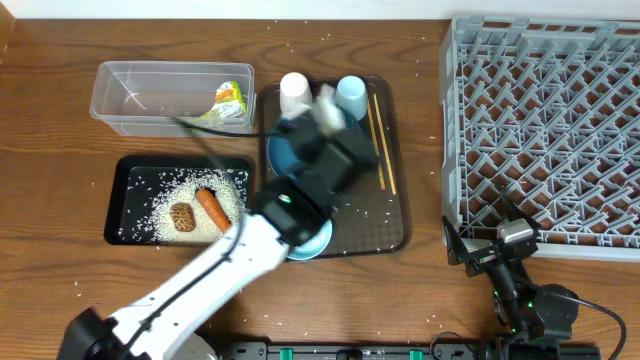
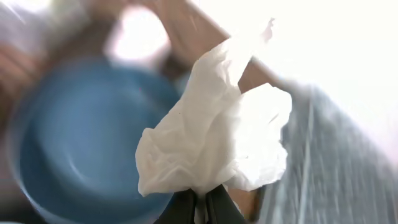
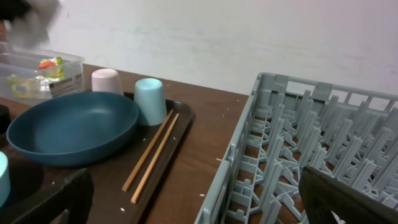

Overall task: Sort waste into correct bins and load items into the dishwasher rack
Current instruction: 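Carry the tissue with the left gripper and drop it into the clear bin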

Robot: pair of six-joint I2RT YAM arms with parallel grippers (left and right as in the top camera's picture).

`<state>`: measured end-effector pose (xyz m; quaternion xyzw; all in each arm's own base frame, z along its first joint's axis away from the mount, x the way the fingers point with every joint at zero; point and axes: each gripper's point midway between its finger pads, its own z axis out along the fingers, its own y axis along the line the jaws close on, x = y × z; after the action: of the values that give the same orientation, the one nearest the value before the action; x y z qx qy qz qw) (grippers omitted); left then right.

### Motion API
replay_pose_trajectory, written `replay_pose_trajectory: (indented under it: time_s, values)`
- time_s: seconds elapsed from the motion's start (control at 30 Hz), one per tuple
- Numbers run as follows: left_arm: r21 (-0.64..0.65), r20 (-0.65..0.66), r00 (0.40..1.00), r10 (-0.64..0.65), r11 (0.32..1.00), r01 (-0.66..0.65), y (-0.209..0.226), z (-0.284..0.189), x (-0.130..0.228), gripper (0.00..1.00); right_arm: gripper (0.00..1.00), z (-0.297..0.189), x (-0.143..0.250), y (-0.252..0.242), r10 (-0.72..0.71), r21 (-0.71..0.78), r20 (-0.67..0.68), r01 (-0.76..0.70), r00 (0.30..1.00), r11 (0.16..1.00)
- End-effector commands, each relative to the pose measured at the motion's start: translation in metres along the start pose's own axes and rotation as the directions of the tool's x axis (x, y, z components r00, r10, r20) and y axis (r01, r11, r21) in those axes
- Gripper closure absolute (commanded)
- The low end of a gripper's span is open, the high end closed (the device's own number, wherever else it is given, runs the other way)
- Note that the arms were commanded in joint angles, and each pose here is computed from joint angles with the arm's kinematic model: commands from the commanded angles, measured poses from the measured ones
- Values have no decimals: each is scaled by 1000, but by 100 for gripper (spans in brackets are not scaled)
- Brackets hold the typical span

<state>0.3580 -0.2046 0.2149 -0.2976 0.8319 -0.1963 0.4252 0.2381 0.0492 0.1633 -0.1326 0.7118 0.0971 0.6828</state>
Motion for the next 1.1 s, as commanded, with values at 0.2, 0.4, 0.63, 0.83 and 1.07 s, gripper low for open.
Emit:
replay_pose_trajectory:
  time_s: [0.2,0.4,0.63,0.83,1.07]
  values:
    - [-258,384,912,-145,931,257,111,38,-140,94,1,-1,2,-6,-10,26,-5,10,1000,1000]
    - [-251,395,891,-223,907,339,154,69,-180,92,1,-1,2,-6,-10,26,-5,10,1000,1000]
    - [-113,307,913,-270,942,317,165,113,-207,73,1,-1,2,-6,-10,26,-5,10,1000,1000]
    - [-140,257,920,-297,930,339,189,125,-202,28,1,-1,2,-6,-10,26,-5,10,1000,1000]
    - [-133,233,923,-306,930,342,188,123,-201,2,1,-1,2,-6,-10,26,-5,10,1000,1000]
